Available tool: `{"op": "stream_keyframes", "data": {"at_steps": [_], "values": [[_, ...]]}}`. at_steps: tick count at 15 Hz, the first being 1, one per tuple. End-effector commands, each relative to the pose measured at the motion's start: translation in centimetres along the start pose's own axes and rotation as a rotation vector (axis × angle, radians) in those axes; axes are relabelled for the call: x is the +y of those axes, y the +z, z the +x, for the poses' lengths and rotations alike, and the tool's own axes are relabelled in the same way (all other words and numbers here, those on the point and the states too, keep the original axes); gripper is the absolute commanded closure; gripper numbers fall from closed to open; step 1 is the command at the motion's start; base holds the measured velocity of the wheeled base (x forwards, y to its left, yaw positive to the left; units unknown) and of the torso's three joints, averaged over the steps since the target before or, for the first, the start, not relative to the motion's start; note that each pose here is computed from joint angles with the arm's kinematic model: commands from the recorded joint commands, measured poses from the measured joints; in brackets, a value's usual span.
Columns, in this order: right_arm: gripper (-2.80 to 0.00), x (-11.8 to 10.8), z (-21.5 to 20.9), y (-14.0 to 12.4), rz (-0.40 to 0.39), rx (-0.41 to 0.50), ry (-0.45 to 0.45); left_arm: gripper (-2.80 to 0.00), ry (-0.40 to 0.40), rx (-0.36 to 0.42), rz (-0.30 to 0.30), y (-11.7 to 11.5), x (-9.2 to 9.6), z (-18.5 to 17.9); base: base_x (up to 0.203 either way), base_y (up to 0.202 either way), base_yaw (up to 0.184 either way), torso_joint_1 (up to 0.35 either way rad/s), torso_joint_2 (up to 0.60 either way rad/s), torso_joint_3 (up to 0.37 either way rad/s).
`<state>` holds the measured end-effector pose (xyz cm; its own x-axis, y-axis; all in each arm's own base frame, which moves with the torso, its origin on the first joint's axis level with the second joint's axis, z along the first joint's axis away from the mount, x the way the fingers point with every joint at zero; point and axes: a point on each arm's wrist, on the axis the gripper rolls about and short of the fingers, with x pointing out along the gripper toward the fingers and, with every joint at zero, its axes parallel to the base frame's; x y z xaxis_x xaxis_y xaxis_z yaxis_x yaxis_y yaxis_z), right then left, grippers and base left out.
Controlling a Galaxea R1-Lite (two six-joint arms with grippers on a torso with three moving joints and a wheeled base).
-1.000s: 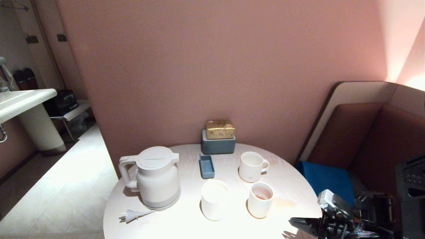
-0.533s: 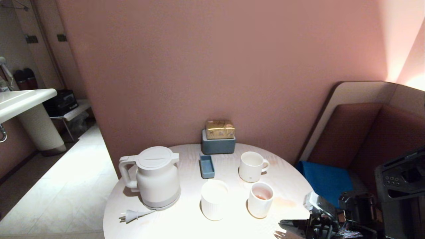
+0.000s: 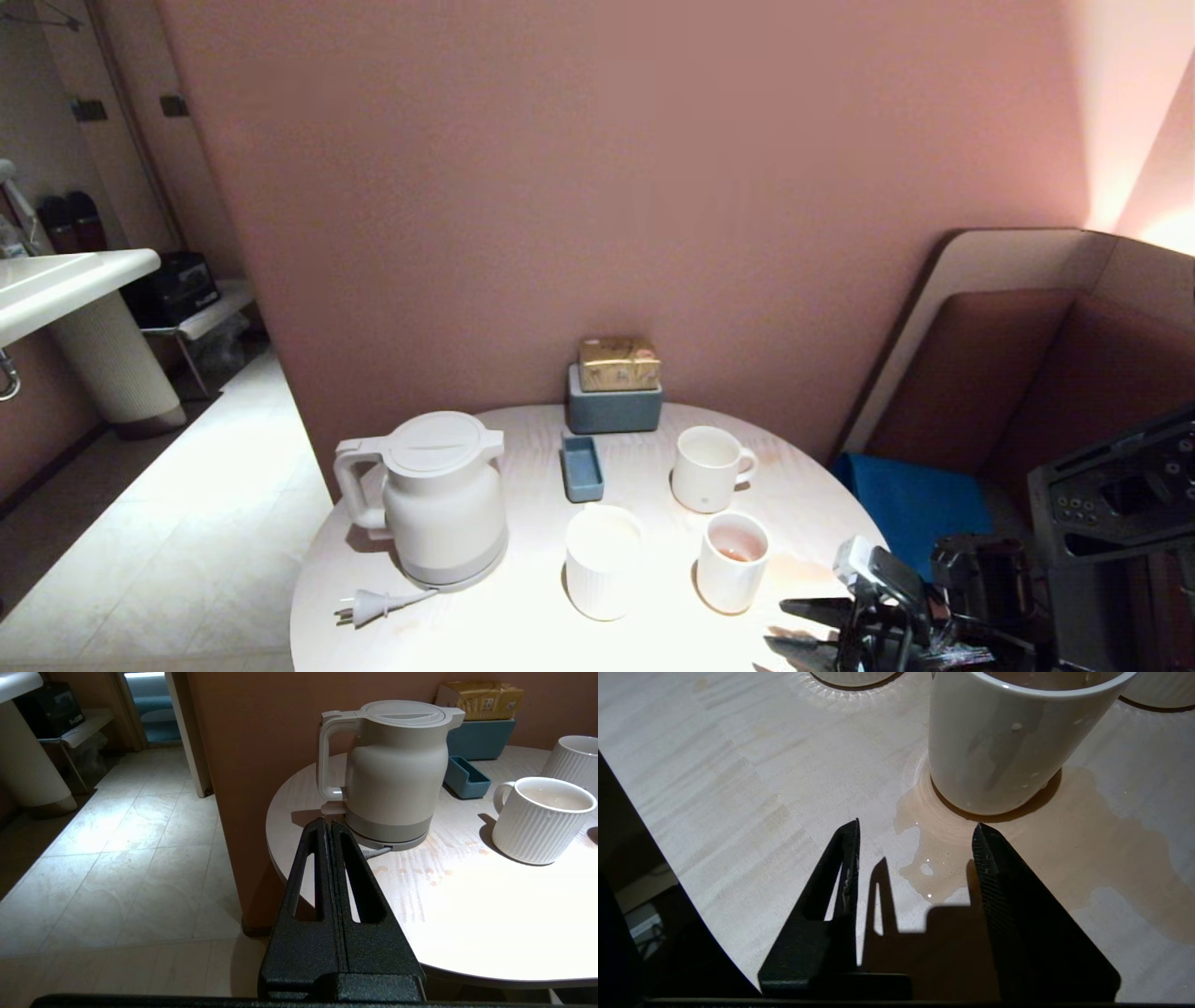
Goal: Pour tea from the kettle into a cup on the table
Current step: Pick up the cup
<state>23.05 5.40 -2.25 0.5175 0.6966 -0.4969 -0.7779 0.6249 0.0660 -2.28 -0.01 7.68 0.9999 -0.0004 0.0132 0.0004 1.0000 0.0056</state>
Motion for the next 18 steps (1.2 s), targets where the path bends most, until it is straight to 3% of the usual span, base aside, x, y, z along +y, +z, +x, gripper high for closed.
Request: {"op": "stream_keyframes", "data": {"at_steps": [1, 9, 18], "values": [[-2.80, 0.0, -0.1, 0.4, -0.026, -0.031, -0.007, 0.00, 0.000, 0.001, -0.001, 0.0, 0.0, 0.0, 0.000, 0.000, 0.000, 0.000, 0.00, 0.000], [-2.80, -2.8, 3.2, 0.8, -0.038, -0.061, -0.119, 0.00, 0.000, 0.001, 0.001, 0.0, 0.0, 0.0, 0.000, 0.000, 0.000, 0.000, 0.00, 0.000], [-2.80, -2.3, 6.1, 1.9, -0.056, -0.064, -0.105, 0.00, 0.000, 0.001, 0.001, 0.0, 0.0, 0.0, 0.000, 0.000, 0.000, 0.000, 0.00, 0.000]]}}
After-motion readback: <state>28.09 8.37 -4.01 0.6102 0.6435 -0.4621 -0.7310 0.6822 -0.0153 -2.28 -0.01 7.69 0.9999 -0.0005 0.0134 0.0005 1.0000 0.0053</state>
